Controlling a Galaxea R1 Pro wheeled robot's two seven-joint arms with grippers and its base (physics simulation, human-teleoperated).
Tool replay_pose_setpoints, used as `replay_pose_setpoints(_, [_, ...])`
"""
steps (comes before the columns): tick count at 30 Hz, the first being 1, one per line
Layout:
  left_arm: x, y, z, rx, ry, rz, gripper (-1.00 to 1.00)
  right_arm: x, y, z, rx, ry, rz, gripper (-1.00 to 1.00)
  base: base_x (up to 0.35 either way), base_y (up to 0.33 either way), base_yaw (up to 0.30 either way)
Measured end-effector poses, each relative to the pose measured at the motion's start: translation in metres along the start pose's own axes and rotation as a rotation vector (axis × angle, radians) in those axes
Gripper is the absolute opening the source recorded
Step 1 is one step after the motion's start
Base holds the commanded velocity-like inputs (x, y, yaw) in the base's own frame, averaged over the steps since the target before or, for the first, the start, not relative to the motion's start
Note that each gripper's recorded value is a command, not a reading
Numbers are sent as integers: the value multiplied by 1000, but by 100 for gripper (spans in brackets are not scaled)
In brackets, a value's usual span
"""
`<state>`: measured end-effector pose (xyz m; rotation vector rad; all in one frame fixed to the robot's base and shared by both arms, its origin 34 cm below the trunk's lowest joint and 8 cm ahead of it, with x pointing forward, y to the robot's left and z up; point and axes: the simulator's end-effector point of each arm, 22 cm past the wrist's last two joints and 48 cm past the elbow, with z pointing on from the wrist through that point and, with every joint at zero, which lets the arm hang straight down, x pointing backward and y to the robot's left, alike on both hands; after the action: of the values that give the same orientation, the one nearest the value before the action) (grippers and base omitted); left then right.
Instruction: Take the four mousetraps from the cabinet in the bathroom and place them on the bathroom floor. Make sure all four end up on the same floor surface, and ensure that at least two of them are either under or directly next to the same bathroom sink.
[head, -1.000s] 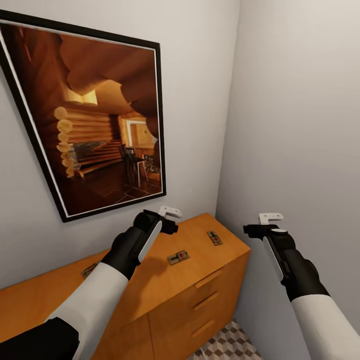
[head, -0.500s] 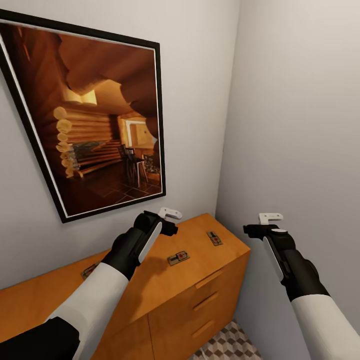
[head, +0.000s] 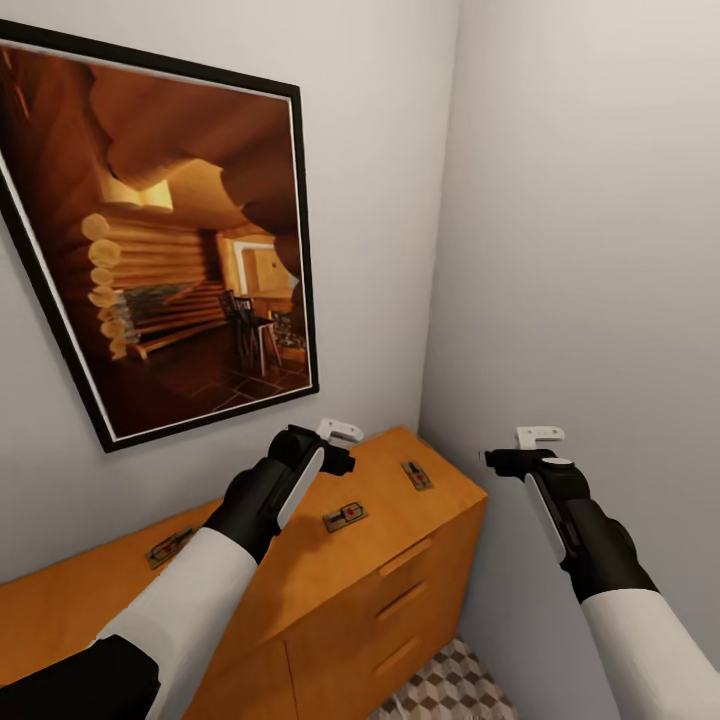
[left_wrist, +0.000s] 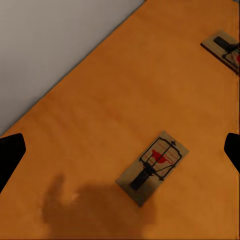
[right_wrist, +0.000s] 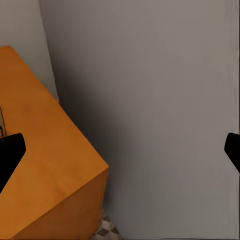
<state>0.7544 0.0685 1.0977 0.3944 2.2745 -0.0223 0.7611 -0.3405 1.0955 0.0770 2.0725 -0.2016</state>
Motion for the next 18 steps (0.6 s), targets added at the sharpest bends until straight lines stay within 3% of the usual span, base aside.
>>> replay_pose_setpoints(11, [0,-2,1,3,-21,-6,100,-1,2,-1,-6,-2,7,100,0,0,-245])
replay_pose_setpoints(18, [19,-7,7,12,-8,-15,100,-2,2,-2,-7,-1,7,100,0,0,-103])
